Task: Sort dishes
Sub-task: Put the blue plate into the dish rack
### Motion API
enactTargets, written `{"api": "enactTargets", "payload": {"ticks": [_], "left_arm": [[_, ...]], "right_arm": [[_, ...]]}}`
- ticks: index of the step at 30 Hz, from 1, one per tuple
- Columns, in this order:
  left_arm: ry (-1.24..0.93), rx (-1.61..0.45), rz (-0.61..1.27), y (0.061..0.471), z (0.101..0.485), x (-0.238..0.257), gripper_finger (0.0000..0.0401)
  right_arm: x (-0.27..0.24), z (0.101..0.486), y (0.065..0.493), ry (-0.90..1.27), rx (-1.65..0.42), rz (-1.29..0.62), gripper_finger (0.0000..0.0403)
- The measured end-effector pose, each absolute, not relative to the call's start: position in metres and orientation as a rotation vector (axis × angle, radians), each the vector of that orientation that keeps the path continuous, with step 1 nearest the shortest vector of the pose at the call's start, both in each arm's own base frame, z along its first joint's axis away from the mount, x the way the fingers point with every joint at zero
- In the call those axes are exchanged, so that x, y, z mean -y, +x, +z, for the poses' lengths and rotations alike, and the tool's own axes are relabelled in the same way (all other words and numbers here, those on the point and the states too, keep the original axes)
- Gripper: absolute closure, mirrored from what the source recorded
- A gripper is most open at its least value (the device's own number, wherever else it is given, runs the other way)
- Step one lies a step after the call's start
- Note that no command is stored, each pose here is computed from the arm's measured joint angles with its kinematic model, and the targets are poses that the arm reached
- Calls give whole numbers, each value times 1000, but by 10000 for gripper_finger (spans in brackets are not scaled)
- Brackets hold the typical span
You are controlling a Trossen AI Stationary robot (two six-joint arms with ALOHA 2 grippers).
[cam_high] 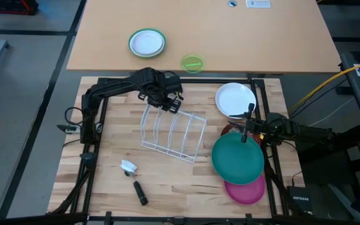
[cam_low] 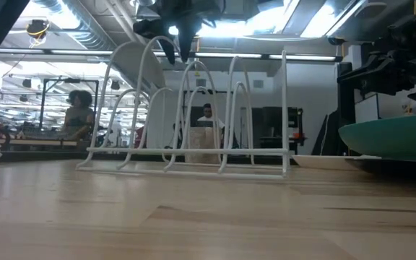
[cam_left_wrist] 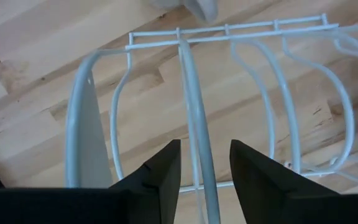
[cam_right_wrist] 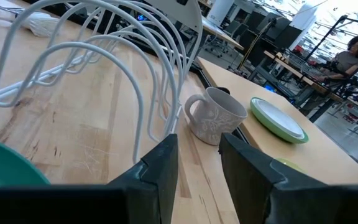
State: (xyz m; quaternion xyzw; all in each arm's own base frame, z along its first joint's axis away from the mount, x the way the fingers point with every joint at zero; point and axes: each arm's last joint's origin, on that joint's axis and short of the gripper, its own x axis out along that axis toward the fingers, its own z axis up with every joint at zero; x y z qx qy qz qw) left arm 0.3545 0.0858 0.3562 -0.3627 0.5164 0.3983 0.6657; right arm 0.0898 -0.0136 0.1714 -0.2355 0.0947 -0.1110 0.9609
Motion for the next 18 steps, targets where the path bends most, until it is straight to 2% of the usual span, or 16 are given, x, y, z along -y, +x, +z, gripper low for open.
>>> {"api": "enactTargets", "payload": {"ticks": [7, 11, 18], "left_arm": [[-842, -1092, 881, 341, 376, -83, 276], [-872, -972, 831, 340, 391, -75, 274], [-857, -682, 557, 381, 405, -33, 274]], "right_arm": [[14, 171, 90, -477, -192, -225, 276], [14, 171, 90, -477, -192, -225, 276], [14, 171, 90, -477, -194, -224, 276]]}}
